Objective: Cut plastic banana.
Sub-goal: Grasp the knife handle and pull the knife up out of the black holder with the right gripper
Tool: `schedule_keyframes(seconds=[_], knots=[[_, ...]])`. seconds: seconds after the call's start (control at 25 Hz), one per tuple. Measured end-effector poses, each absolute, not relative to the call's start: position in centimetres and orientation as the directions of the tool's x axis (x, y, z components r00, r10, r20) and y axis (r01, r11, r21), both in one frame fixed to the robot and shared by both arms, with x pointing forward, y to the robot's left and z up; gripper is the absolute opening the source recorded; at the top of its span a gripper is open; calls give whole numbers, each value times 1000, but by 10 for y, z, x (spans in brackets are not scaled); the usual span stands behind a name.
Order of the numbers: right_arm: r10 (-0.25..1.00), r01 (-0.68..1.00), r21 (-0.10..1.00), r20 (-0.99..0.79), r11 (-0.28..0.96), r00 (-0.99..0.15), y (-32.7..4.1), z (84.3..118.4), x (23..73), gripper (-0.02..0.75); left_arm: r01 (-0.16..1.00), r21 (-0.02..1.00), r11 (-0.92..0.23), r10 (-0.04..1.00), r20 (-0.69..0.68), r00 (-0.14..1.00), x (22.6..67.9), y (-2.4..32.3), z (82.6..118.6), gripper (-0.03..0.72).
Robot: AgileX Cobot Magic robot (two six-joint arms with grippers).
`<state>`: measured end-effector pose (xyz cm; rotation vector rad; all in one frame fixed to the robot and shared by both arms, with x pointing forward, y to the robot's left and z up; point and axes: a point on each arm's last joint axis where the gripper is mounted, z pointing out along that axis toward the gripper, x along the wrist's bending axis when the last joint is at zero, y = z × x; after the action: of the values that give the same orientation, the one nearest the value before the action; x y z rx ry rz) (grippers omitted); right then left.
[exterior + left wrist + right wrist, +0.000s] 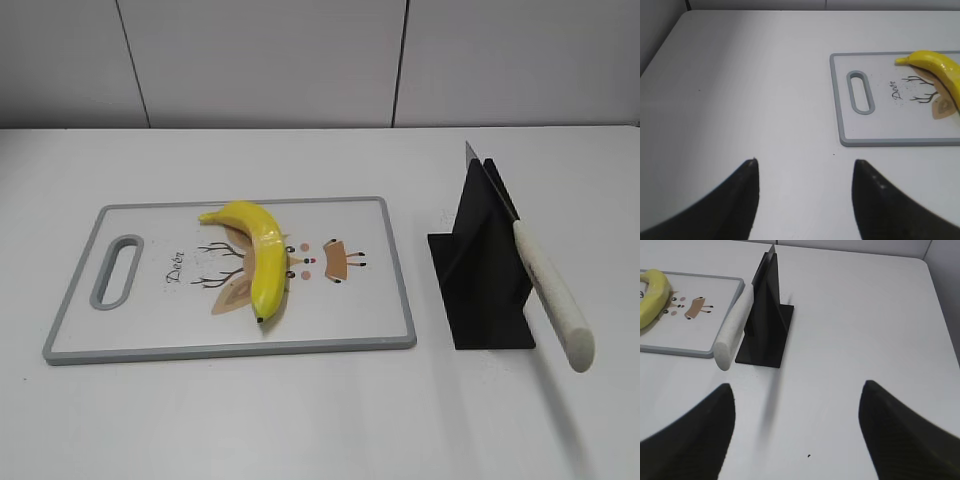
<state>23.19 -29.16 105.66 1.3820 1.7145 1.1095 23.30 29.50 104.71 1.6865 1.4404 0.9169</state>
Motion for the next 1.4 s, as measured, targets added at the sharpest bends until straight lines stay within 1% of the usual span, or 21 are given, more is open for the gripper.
schedule_keyframes(seconds=[0.8,0.96,1.12,1.4], knots=[[975,412,907,14,80,-221,-292,1057,232,589,475,873,-113,991,63,120,233,295,1047,552],[975,412,907,14,80,-221,-292,1057,232,589,475,873,-113,991,63,120,233,295,1047,588],[975,412,907,14,80,-221,-292,1057,232,589,475,873,-113,991,63,120,233,295,1047,599],[976,480,873,23,85,-216,-289,1065,255,589,475,873,-113,991,63,120,233,295,1047,588]])
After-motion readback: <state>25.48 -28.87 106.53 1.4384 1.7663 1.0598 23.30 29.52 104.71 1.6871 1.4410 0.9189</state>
